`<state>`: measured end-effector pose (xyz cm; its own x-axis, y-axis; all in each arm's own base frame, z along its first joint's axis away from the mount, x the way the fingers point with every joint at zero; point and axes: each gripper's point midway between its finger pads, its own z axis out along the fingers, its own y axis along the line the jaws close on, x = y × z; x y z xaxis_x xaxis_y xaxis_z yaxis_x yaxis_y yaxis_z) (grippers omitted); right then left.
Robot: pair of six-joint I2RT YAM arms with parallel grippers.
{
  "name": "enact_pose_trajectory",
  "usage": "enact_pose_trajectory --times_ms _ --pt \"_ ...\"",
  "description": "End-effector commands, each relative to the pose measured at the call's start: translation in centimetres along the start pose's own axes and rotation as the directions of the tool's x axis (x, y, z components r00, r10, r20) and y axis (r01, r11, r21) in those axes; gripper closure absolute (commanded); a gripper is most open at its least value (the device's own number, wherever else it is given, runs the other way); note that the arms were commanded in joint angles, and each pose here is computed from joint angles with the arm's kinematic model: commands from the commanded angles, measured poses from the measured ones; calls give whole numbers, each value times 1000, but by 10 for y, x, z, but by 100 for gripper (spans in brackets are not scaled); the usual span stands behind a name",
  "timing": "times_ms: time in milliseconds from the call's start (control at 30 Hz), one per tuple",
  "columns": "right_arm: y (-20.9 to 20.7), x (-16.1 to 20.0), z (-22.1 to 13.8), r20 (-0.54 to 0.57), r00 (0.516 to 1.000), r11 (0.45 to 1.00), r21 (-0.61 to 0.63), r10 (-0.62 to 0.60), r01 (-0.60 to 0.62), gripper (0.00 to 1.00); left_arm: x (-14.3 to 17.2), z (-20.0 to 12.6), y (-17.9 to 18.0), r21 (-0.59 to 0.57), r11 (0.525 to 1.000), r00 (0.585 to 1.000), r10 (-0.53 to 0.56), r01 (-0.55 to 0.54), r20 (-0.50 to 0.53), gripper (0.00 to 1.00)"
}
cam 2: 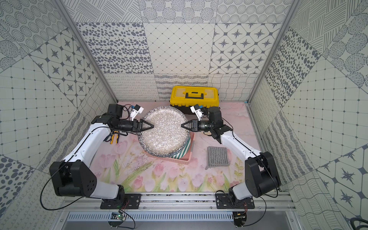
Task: Wipe the wet plate dry
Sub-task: Pick up the plate from the bin.
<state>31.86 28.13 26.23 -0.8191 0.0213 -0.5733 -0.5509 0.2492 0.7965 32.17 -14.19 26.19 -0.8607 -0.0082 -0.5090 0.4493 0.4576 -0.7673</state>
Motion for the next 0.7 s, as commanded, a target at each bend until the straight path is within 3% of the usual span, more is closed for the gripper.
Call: enact_pose_trajectory --times_ms 0,133,367,667 --pt "46 -25 -5 66 983 974 -141 -171 179 100 0 -5 -34 181 983 1000 10 -10 4 22" --pt "40 -27 -3 72 984 976 -136 -163 172 100 5 -5 -36 198 980 1000 10 -8 -5 41" --pt "37 -35 2 91 985 975 -151 -148 161 100 16 -1 -38 216 976 999 7 2 -42 44" --pt "26 -45 6 119 983 981 -121 -137 151 100 21 0 -41 232 973 998 9 5 -56 72"
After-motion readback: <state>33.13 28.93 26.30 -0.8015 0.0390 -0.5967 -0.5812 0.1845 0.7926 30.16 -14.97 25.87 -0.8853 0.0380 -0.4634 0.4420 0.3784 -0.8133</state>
